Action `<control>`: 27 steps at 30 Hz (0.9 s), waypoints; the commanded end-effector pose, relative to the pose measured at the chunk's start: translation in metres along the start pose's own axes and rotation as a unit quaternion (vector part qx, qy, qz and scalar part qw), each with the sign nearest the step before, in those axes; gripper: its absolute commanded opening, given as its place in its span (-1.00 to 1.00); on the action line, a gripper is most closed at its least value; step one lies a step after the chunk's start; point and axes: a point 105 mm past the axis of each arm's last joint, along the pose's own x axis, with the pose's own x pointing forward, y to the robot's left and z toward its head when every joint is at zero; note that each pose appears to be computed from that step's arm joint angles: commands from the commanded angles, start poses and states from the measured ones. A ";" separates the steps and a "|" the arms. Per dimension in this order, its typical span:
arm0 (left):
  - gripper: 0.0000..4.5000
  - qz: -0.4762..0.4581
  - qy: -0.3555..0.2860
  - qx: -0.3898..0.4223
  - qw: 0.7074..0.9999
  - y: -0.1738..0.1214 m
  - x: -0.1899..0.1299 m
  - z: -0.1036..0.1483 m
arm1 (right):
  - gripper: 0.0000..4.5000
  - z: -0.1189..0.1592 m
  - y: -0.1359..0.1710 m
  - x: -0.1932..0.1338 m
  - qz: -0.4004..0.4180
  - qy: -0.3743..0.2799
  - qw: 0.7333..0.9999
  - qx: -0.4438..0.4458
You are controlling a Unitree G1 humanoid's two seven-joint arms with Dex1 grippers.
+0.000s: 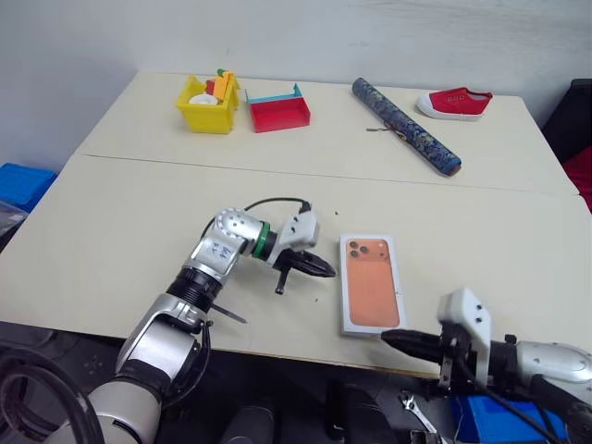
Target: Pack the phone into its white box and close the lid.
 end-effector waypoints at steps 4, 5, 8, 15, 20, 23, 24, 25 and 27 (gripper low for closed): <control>-1.00 0.029 0.000 0.005 1.000 0.015 0.036 0.008 | -0.99 -0.011 -0.018 0.008 -0.048 0.021 0.999 0.000; -1.00 0.033 0.005 0.000 0.999 0.017 0.039 0.005 | -0.99 -0.014 -0.020 0.010 -0.054 0.025 0.998 0.000; -1.00 0.040 0.039 -0.002 0.998 0.019 0.047 -0.013 | -0.99 -0.030 -0.030 0.015 -0.083 0.056 0.995 -0.015; -1.00 0.055 0.097 0.002 0.994 0.021 0.044 -0.044 | -0.99 -0.054 -0.038 0.020 -0.116 0.080 0.990 -0.017; -1.00 0.074 0.082 -0.028 0.993 0.023 0.023 -0.044 | -0.99 -0.042 -0.037 0.020 -0.113 0.050 0.991 -0.048; -0.75 0.074 0.056 -0.042 0.995 0.017 -0.007 -0.036 | -0.92 -0.022 -0.035 0.010 -0.089 0.025 0.993 -0.068; -0.64 0.071 0.051 -0.044 0.995 0.013 -0.016 -0.034 | -0.84 -0.018 -0.035 0.006 -0.085 0.022 0.994 -0.071; -0.49 0.068 0.045 -0.048 0.996 0.007 -0.027 -0.032 | -0.74 -0.013 -0.036 0.001 -0.076 0.021 0.994 -0.079; -0.21 0.069 0.031 -0.062 0.995 -0.009 -0.056 -0.028 | -0.43 -0.001 -0.037 -0.014 -0.047 0.027 0.993 -0.103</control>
